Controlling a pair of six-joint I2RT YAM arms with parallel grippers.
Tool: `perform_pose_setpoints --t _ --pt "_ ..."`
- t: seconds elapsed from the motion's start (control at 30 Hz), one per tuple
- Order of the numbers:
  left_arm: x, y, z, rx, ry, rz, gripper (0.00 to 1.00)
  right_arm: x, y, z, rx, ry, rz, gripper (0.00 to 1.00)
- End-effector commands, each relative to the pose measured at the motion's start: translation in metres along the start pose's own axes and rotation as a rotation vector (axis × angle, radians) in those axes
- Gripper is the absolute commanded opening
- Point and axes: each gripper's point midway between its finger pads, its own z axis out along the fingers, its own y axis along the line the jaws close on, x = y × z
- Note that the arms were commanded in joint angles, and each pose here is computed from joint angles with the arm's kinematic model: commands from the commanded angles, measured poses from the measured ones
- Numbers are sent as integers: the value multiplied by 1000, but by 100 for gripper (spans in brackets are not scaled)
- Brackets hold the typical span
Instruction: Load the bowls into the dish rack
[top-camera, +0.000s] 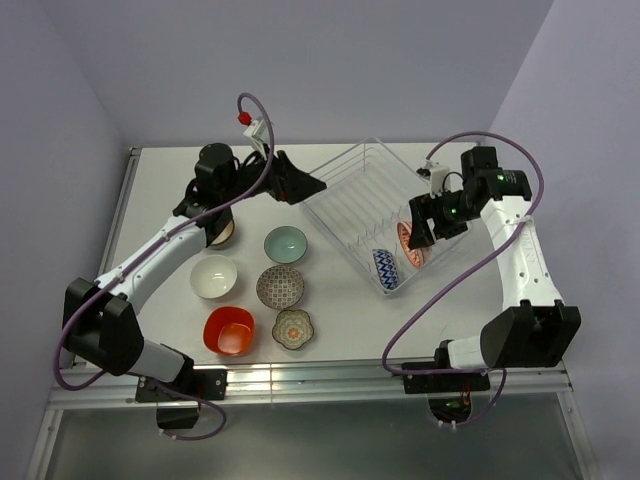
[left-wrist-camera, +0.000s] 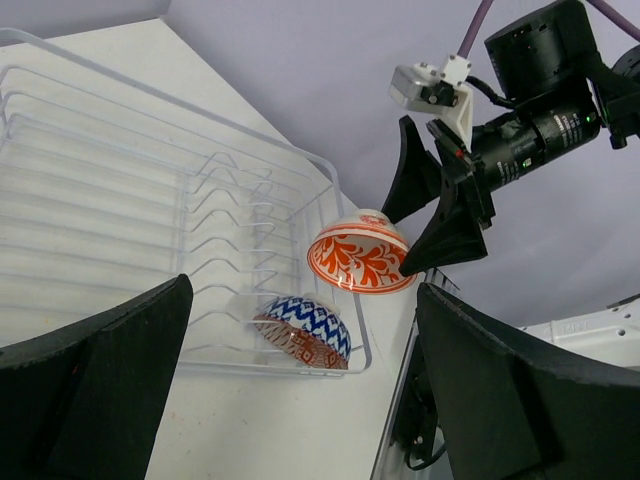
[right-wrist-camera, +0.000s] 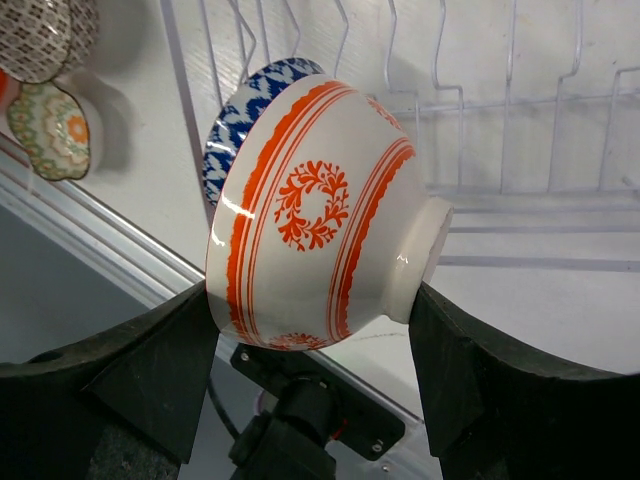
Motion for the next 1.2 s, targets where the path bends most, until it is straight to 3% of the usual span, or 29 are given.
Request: perform_pose_setpoints --t 0.0,0.67,1.17 --pt "-12 -10 -9 5 -33 37 100 -9 -9 1 61 -47 -92 0" --pt "-12 -9 -7 6 -38 45 99 -5 -11 36 67 48 -205 0" --pt "-8 0 -5 -13 -26 57 99 7 -11 61 39 136 -155 0"
